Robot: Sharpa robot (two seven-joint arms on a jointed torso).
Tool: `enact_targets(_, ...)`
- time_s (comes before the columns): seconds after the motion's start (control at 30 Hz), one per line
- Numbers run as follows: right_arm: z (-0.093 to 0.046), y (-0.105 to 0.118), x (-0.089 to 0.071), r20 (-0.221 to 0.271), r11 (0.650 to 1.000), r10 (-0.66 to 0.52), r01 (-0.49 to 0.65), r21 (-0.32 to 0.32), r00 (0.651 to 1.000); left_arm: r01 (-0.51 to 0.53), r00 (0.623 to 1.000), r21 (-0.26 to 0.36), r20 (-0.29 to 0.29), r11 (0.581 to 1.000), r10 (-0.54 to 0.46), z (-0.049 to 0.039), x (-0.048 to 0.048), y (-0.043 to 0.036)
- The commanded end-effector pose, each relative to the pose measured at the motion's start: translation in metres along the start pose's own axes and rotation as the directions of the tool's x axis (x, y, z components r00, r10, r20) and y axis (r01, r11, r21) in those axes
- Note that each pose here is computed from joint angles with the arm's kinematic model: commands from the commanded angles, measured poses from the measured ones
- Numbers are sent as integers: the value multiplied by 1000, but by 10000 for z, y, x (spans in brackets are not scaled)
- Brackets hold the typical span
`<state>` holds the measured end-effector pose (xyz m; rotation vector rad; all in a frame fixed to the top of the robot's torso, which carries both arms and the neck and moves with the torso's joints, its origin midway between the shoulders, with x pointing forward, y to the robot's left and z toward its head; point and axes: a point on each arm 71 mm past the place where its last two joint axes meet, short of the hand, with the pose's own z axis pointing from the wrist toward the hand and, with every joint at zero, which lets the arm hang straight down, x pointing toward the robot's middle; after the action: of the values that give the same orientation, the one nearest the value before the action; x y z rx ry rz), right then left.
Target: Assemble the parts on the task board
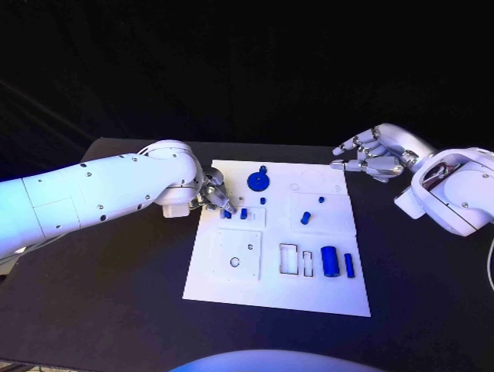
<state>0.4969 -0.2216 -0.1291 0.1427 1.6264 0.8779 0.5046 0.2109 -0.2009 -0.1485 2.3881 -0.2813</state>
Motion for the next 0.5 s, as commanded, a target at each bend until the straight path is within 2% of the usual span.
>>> enact_targets(0.03,-2,3,5,-6,1000,-4,4,-3,1000,-25,999,-20,-34,999,24,32,70,24)
enact_targets(0.5,0,-2,6,-11,1000,-4,4,-3,1000,-12,1000,-21,-17,1000,12,32,56,34)
